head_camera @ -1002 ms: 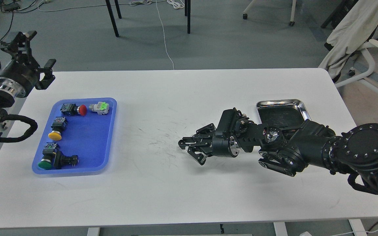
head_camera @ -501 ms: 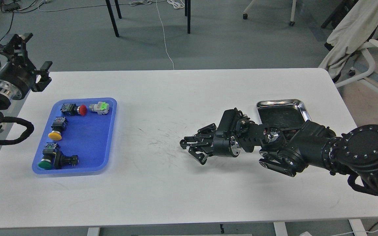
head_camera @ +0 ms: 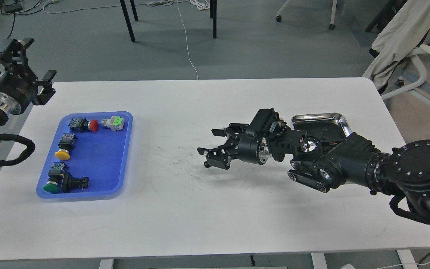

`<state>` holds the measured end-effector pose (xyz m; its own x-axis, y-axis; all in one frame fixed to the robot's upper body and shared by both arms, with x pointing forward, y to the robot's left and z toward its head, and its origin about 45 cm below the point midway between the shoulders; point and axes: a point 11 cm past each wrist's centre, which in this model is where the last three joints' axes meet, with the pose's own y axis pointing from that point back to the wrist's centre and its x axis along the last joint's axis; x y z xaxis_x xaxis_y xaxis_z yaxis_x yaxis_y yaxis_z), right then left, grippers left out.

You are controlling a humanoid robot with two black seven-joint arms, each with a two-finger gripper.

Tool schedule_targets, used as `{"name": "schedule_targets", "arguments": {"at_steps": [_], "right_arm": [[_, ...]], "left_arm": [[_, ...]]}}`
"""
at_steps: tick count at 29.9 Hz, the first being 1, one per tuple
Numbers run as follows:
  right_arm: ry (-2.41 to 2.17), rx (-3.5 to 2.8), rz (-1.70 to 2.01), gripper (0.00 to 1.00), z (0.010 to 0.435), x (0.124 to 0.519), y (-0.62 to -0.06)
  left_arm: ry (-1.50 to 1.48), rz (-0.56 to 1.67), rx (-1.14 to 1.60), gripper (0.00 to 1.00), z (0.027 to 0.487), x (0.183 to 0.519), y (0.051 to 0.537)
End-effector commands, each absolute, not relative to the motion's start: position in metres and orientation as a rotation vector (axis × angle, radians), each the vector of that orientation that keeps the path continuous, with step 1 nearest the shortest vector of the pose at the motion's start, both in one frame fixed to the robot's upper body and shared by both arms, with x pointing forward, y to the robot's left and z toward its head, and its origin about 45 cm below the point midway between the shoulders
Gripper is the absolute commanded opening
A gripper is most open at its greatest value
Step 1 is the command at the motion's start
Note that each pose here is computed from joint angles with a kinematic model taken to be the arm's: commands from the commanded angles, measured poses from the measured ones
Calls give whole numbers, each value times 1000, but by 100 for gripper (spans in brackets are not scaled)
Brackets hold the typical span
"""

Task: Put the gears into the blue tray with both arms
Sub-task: 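Release the black part on the table and raise the right arm, then reach the left gripper from the blue tray toward the black part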

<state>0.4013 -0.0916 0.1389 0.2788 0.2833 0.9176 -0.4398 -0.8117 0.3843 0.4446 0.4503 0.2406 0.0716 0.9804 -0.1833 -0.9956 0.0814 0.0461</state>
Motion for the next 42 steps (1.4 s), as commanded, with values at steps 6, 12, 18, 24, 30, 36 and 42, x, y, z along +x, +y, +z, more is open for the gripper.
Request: {"name": "schedule_targets", "arguments": {"at_steps": [6,12,18,24,30,36,42], "right_arm": [[-640,1970,1527,88,229,472,-99],[-906,2032,1415,88,261,492,-105],[-1211,2009,1255,90,288,515,-172],[-1523,2022,1043,90,311,527,-237],[-1779,1970,838,92,318,526,-308],[-1989,1947,620,93,314,519,-351],[-2069,1935,522,94,313,514,-375]], "left_arm": [[185,1423,-67,99,236,442,433],[99,1248,34,99,245,435,394],[7,1115,95,99,259,426,359],[-98,989,193,99,255,407,324],[-238,835,347,99,228,375,283],[-291,750,412,98,198,356,255],[-297,717,396,99,202,351,246]]}}
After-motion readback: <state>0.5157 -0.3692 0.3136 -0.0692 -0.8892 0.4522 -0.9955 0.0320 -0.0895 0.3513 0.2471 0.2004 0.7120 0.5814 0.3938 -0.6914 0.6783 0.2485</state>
